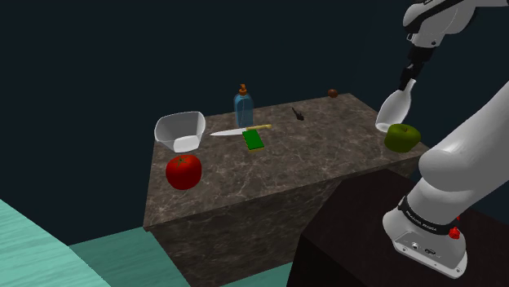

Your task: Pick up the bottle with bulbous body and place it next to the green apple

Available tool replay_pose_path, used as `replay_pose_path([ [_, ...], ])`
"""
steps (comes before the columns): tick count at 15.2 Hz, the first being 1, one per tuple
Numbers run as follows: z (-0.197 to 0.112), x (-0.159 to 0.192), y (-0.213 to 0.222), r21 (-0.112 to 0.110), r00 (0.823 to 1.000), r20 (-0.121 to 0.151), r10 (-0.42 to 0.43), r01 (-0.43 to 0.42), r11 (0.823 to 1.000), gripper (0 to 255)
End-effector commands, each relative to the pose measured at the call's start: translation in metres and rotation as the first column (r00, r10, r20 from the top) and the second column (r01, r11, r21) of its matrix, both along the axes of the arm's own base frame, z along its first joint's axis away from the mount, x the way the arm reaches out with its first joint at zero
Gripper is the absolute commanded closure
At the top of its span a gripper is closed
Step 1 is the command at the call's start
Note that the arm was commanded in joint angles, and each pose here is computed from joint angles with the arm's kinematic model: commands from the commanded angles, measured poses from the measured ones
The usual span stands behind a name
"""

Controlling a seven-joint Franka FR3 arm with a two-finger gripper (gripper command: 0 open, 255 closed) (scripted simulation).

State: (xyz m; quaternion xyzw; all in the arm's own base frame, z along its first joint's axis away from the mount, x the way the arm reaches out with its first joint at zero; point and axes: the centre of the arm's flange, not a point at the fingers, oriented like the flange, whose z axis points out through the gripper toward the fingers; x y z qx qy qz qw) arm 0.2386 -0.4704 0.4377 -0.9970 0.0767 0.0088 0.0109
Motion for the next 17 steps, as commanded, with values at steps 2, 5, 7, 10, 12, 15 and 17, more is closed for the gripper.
replay_pose_path([
  [2, 0.0, 0.0, 0.0, 0.0, 1.0, 0.0, 0.0, 0.0, 1.0, 0],
  [5, 0.0, 0.0, 0.0, 0.0, 1.0, 0.0, 0.0, 0.0, 1.0, 0],
  [7, 0.0, 0.0, 0.0, 0.0, 1.0, 0.0, 0.0, 0.0, 1.0, 0],
  [10, 0.04, 0.001, -0.001, 0.0, 1.0, 0.0, 0.0, 0.0, 1.0, 0],
  [12, 0.05, 0.001, -0.001, 0.0, 1.0, 0.0, 0.0, 0.0, 1.0, 0],
  [15, 0.05, 0.001, -0.001, 0.0, 1.0, 0.0, 0.0, 0.0, 1.0, 0],
  [17, 0.05, 0.001, -0.001, 0.0, 1.0, 0.0, 0.0, 0.0, 1.0, 0],
])
